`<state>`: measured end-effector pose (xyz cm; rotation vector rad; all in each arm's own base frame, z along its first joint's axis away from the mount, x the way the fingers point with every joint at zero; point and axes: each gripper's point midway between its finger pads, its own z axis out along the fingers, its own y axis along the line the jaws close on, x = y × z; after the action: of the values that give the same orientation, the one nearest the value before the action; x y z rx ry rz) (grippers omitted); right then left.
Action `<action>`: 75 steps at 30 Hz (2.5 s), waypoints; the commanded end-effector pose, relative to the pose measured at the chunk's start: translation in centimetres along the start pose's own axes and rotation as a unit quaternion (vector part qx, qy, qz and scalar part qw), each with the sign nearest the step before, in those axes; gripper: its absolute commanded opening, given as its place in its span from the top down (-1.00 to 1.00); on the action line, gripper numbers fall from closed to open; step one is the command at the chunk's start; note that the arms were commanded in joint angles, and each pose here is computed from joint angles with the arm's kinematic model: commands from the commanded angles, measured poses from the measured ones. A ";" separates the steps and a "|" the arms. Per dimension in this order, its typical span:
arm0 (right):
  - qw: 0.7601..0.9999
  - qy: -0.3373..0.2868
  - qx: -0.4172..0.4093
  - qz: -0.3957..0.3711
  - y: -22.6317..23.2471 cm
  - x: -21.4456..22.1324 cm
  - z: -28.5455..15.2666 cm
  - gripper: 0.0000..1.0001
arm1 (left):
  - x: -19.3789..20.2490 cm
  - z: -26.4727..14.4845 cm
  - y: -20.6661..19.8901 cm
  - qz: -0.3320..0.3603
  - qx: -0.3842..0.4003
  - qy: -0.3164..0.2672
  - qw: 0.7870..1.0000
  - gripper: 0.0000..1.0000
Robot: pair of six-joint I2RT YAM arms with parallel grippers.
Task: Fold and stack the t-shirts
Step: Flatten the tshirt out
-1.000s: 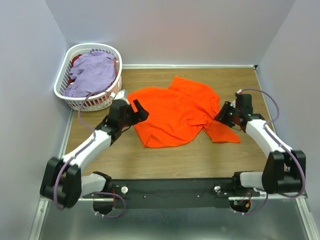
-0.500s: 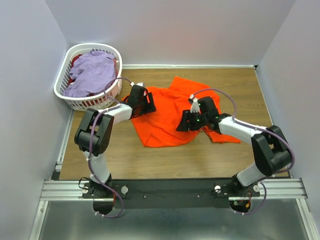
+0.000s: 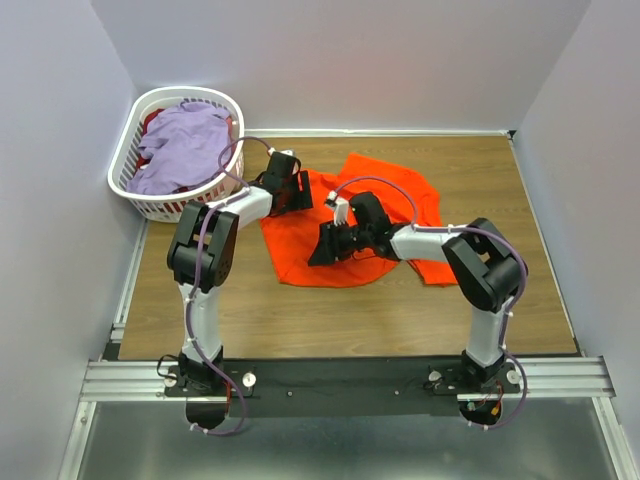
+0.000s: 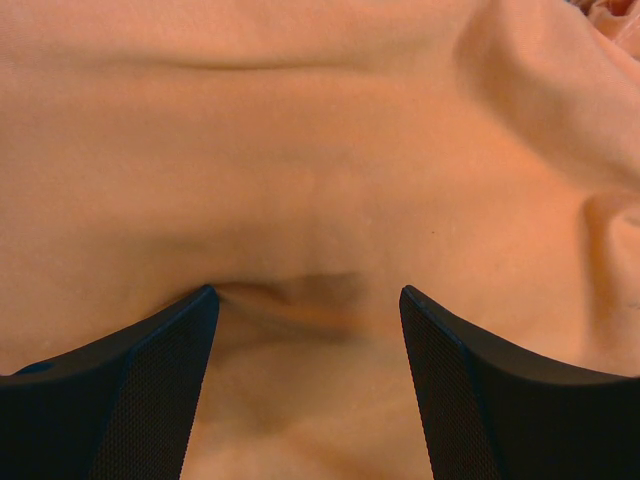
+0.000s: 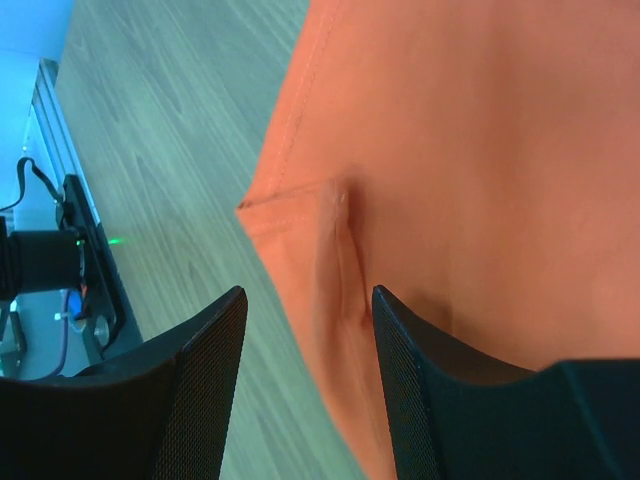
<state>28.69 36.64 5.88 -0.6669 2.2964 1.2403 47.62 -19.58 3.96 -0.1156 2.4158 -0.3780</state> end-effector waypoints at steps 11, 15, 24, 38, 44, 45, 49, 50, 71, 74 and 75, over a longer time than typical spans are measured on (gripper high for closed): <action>0.998 0.024 -0.052 -0.009 1.6 0.8 4.9 -0.13 | 1.9 0.8 1.1 0.010 -0.006 0.036 0.999 -0.63; 0.998 0.026 -0.062 -0.017 3.0 1.1 4.3 0.08 | 1.7 0.8 1.0 0.011 -0.005 0.034 0.999 -0.63; 0.993 0.079 -0.083 -0.021 8.8 6.6 3.1 0.16 | 1.7 0.9 1.2 0.013 -0.007 0.035 0.999 -0.63; 0.994 0.067 0.071 -0.055 7.3 6.5 -2.0 0.19 | -2.0 -3.4 -0.6 0.011 0.015 -0.018 1.000 -0.64; 0.958 -0.063 0.277 0.033 -4.0 -0.4 -10.3 0.28 | -4.1 -8.5 -1.9 0.006 0.034 -0.059 0.998 -0.66; 0.948 -0.080 0.303 0.048 -5.6 -1.0 -11.7 0.28 | -3.7 -9.0 -2.1 0.007 0.037 -0.058 0.998 -0.66; 0.908 -0.150 0.374 0.112 -11.9 -4.3 -18.2 0.28 | 0.6 -11.4 -1.8 0.005 0.045 -0.040 0.998 -0.67; 0.897 -0.156 0.394 0.127 -13.5 -4.4 -19.0 0.28 | 1.8 -11.7 -1.8 0.006 0.046 -0.034 0.998 -0.67; 0.790 -0.196 0.434 0.386 -29.6 -0.4 -24.1 0.75 | 16.3 -10.8 -0.5 -0.010 0.065 0.087 0.994 -0.65; 0.759 -0.224 0.447 0.418 -32.0 -0.1 -26.7 0.75 | 15.5 -9.9 0.5 -0.023 0.061 0.091 0.994 -0.64; 0.747 -0.230 0.448 0.434 -32.9 0.2 -27.0 0.76 | 15.3 -9.5 0.8 -0.026 0.060 0.093 0.994 -0.64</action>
<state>44.84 2.32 1.97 0.8049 2.3561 0.4163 29.84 -20.54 3.57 -0.0481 2.4897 -0.5878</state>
